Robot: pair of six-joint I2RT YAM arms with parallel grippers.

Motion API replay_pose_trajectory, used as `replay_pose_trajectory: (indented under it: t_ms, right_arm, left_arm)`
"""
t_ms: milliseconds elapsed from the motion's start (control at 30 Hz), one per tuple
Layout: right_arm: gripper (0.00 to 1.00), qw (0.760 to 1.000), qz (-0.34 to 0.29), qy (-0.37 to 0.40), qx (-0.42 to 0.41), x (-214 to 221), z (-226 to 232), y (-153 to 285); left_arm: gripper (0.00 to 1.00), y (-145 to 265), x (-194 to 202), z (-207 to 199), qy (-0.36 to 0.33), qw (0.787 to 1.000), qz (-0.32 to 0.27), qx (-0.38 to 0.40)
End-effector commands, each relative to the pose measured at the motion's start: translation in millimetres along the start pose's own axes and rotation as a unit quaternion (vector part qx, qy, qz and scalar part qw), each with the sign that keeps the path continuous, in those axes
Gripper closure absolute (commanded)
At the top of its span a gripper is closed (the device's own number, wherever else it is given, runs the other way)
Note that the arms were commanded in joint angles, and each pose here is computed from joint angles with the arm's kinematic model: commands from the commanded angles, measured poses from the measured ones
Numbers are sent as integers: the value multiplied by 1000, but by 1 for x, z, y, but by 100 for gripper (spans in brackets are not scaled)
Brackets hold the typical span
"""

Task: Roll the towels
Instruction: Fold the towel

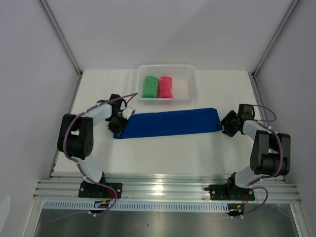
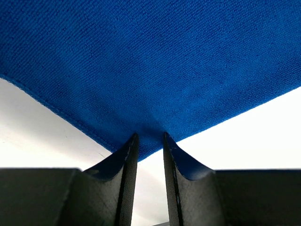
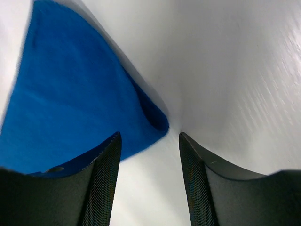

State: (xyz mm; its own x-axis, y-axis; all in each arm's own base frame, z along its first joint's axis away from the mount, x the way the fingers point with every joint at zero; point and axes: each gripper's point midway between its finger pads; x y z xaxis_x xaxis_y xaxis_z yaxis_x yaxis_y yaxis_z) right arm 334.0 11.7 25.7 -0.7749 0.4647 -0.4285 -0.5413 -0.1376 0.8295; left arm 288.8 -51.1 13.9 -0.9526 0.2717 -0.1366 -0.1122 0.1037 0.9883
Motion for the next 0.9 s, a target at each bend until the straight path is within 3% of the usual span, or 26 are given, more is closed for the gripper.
replay_pose_trajectory:
  t_ms: [0, 233, 367, 667, 867]
  right_arm:
    - [44, 998, -12, -54, 6, 3, -9, -14]
    - [50, 996, 1, -86, 36, 21, -25, -21]
    - [70, 994, -3, -99, 36, 18, -28, -24]
    - [100, 995, -4, -96, 28, 16, -30, -8]
    - [100, 995, -21, -85, 51, 10, -55, 19]
  left_arm:
    - [69, 4, 13, 0, -4, 1000, 11, 4]
    - [69, 5, 15, 0, -4, 1000, 7, 5]
    - [69, 5, 15, -1, -3, 1000, 6, 6]
    - [69, 8, 16, -2, -6, 1000, 2, 9]
    - [66, 23, 13, -11, -9, 999, 4, 32]
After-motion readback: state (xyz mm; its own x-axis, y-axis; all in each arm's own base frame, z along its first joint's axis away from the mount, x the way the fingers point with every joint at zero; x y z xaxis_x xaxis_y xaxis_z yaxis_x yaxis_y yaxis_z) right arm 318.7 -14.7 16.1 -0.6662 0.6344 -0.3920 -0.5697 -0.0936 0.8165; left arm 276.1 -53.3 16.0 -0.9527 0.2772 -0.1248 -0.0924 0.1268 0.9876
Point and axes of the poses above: each gripper's point midway between its finger pads, its own y axis back along the fingers, its own z axis along the line the jaws close on, x = y × z, and after that the axes turned 15 degrees about y, right-handed
